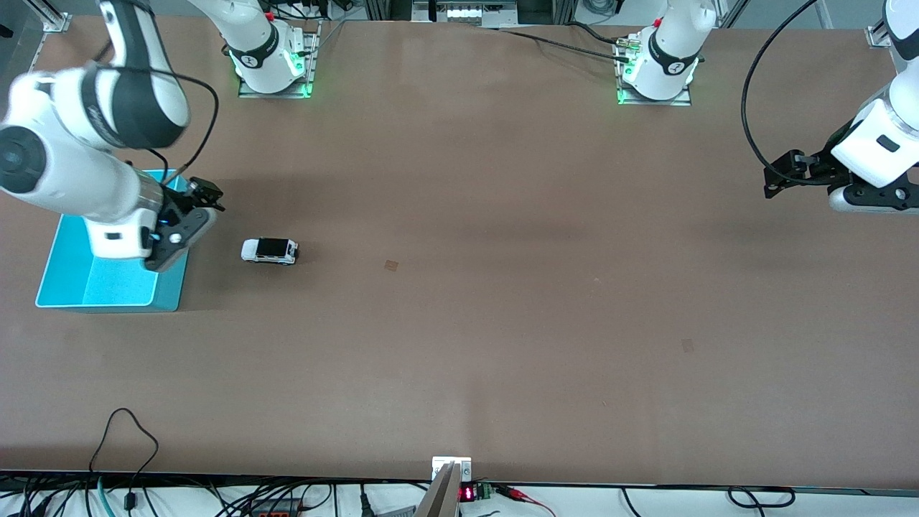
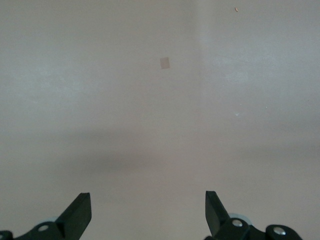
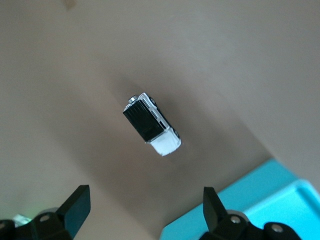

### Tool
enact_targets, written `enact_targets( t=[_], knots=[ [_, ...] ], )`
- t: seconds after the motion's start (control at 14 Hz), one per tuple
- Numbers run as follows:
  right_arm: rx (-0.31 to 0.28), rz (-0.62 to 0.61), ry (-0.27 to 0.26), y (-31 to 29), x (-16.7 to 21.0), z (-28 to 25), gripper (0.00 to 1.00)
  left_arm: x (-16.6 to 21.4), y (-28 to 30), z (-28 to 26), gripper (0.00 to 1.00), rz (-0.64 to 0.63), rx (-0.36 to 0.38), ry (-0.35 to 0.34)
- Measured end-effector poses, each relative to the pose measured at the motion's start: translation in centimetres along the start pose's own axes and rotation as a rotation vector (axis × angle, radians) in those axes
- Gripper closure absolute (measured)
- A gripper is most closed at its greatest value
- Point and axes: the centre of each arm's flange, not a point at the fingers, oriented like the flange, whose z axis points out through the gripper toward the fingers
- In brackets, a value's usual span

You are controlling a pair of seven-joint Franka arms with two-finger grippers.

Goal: Wind and store white jeep toy
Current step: 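Move the right gripper over the rolled jeep, then lower and close the right gripper on the jeep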

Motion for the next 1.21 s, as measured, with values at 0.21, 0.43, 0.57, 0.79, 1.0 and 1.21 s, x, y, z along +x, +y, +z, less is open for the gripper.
enact_targets(
  t=[0.21,0.43,0.57,0.79,1.0,1.21],
  knots=[
    [-0.016,-0.204,0.013,0.0,0.1,4.9,0.0,0.0,-0.1,0.0,0.0,-0.001,0.0,0.0],
    [-0.042,-0.418,0.028,0.3,0.8,8.5,0.0,0.0,-0.1,0.0,0.0,-0.002,0.0,-0.001],
    [-0.064,-0.525,0.038,0.3,1.1,11.1,0.0,0.0,-0.1,0.0,0.0,-0.002,0.0,-0.002],
    [-0.096,-0.575,0.052,-1.0,1.4,14.6,0.0,0.0,-0.2,0.0,0.0,-0.003,0.0,-0.002],
    [-0.109,-0.589,0.058,-1.9,1.5,16.7,0.0,0.0,-0.2,0.0,0.0,-0.004,0.0,-0.002],
    [-0.125,-0.589,0.068,-2.0,1.6,18.1,0.0,0.0,-0.2,0.0,0.0,-0.004,0.0,-0.002]
  ],
)
